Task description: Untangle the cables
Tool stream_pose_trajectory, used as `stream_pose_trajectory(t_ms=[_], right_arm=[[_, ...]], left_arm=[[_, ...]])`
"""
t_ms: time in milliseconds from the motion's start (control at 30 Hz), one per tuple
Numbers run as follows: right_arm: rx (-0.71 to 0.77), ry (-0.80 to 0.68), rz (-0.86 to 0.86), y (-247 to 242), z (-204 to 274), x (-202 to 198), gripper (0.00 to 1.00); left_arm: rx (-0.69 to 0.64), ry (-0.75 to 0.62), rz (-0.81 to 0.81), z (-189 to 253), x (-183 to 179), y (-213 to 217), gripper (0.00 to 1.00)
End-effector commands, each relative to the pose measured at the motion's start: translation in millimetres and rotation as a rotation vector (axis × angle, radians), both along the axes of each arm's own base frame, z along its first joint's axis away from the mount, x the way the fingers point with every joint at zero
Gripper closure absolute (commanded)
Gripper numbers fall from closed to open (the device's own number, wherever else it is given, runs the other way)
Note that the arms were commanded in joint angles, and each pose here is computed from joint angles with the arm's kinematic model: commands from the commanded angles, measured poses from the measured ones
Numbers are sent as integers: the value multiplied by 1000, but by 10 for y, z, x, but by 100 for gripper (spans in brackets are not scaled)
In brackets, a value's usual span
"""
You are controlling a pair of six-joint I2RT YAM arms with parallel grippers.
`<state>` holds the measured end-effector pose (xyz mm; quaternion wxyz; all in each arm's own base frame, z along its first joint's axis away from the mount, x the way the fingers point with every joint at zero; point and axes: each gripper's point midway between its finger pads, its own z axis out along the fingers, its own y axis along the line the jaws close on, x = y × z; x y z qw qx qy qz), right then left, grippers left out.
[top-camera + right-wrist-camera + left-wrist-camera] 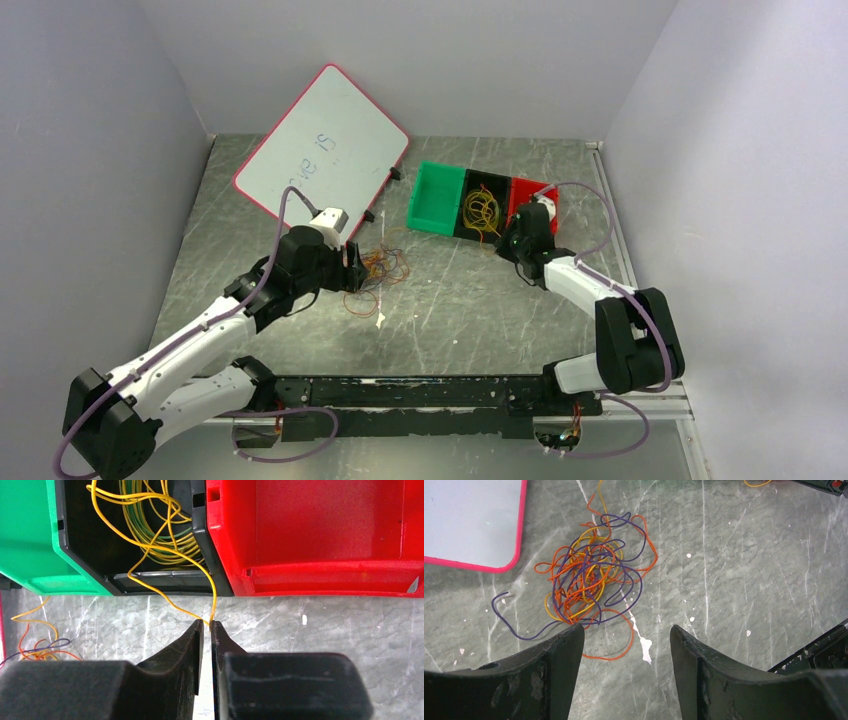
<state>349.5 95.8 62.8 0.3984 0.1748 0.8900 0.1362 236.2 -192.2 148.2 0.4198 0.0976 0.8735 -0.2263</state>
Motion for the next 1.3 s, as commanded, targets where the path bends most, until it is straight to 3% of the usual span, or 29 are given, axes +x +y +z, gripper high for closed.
stream_pose_trajectory(t_ms=[0, 233, 500, 933, 1267], right_arm=[[-38, -48, 8, -29, 130, 118, 87], [-50, -132, 59, 36, 472, 292, 93], [-116, -157, 90, 60, 641, 632, 94], [-247, -76, 160, 107, 292, 1163, 94], [-317, 24, 205, 105, -84, 1315, 94]], left_arm=[[-16, -12, 4, 34, 13, -4, 32], [-16, -8, -1, 15, 15, -17, 32], [-19, -8, -4, 26, 10, -23, 32], [-5, -7, 17, 17, -24, 54, 32], [3, -5, 16, 17, -22, 59, 32]])
